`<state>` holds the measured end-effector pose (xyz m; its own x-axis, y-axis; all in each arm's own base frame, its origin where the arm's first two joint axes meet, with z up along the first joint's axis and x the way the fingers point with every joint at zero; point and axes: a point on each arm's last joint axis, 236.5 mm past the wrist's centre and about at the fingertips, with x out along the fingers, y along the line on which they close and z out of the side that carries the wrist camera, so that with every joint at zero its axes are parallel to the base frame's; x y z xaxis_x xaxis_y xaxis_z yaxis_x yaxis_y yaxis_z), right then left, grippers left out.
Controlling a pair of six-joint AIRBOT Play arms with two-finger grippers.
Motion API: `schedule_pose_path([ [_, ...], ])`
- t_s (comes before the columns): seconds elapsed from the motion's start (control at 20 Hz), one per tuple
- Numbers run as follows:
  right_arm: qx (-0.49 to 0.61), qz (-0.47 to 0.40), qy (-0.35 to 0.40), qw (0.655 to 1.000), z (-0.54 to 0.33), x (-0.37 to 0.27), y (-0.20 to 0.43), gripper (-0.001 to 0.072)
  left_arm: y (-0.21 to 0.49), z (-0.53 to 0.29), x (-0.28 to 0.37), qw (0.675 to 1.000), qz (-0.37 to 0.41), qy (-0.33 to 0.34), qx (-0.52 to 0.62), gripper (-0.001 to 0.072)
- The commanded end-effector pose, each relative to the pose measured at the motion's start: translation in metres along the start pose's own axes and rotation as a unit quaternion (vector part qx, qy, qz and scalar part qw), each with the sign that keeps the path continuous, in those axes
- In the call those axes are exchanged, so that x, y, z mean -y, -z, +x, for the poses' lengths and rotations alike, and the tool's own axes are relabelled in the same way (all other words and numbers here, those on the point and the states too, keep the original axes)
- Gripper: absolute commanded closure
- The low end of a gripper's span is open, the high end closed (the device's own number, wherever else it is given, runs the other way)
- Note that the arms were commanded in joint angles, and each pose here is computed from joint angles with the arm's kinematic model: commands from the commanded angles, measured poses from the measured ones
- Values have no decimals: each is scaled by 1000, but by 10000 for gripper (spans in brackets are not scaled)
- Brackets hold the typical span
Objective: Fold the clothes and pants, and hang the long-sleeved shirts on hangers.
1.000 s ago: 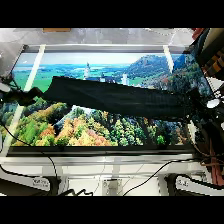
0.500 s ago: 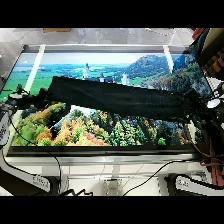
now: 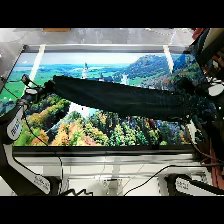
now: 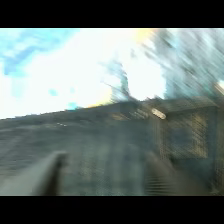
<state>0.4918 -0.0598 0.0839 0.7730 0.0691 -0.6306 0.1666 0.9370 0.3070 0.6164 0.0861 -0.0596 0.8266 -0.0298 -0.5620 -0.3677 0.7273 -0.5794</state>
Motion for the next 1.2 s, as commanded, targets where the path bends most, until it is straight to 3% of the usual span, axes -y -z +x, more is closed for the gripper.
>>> schedule_pose_path([
  [0.0, 53, -62, -46, 996, -6, -67, -30, 569, -28, -12, 26, 996, 76, 9, 39, 689],
  [0.1, 90, -80, -70, 990, -3, -104, -38, 657, -41, -33, 49, 993, 110, 26, 42, 689],
  [0.45, 23, -70, -172, 982, 50, -241, 18, 659, -48, -139, 137, 957, 274, 100, 7, 688],
  [0.85, -123, -87, -262, 953, 94, -402, 149, 660, -73, -262, 215, 930, 321, 165, 72, 688],
  [1.15, -215, -140, -324, 910, 68, -492, 276, 660, -82, -284, 223, 926, 325, 169, 94, 687],
])
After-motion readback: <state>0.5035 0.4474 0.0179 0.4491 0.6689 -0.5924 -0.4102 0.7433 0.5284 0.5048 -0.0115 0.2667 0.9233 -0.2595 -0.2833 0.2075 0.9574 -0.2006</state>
